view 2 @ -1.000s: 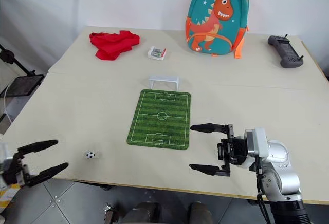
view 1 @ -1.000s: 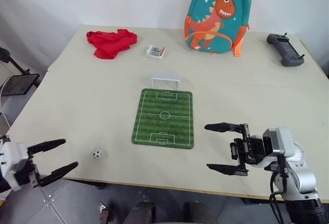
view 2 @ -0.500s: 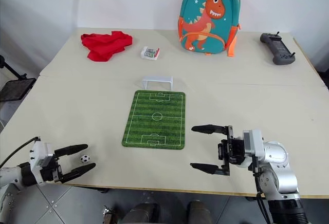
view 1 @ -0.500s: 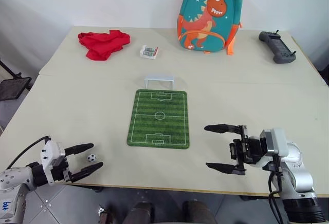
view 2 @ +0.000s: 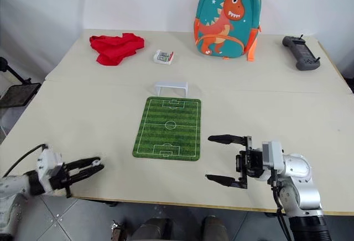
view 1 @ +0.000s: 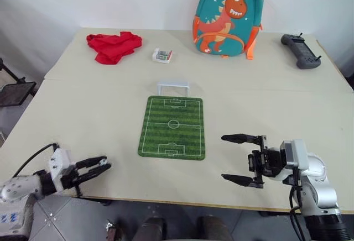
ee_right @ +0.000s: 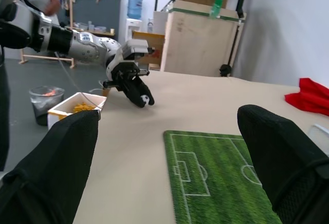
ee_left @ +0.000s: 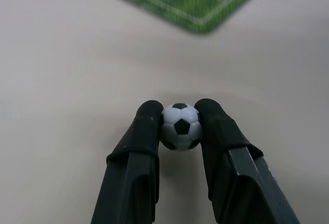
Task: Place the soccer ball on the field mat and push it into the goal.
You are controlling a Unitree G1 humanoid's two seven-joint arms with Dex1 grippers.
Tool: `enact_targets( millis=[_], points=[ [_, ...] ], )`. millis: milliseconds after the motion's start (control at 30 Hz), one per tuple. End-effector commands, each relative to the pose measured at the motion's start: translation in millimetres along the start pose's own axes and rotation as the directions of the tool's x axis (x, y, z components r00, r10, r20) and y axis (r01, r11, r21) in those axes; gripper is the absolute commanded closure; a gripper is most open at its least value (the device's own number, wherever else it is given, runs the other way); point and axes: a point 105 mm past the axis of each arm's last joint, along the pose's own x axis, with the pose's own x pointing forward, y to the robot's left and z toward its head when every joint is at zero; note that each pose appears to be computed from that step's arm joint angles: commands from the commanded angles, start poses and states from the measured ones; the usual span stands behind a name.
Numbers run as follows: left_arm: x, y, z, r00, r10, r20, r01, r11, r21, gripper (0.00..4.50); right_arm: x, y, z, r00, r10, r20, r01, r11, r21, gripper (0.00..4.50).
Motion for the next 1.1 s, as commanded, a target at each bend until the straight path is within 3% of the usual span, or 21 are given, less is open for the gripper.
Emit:
enact_targets(
  millis=[33,200,400,600,1000,1100],
  points=[
    [47,-12,55,0.983,-0.171,0.062,0.162,0.978,0.132,3.62,-19,-20,15,0.996,-0.071,-0.046,0.066,0.994,-0.088,0.0],
    [108,-26,58,0.962,-0.272,-0.007,0.268,0.943,0.199,3.62,-36,-30,7,0.988,-0.101,-0.117,0.091,0.992,-0.088,0.0],
    [142,-33,43,0.943,-0.328,-0.059,0.333,0.913,0.238,3.62,-35,-30,5,0.989,-0.1,-0.112,0.089,0.991,-0.097,0.0],
    [155,-30,41,0.953,-0.299,-0.043,0.301,0.926,0.229,3.62,-34,-25,2,0.988,-0.117,-0.105,0.107,0.99,-0.093,0.0],
    [147,-34,30,0.945,-0.32,-0.07,0.328,0.928,0.177,3.62,-34,-21,-2,0.987,-0.133,-0.092,0.125,0.988,-0.095,0.0],
    [148,-36,27,0.945,-0.319,-0.072,0.326,0.93,0.17,2.73,-32,-20,-1,0.988,-0.131,-0.087,0.123,0.988,-0.098,0.0]
  ],
)
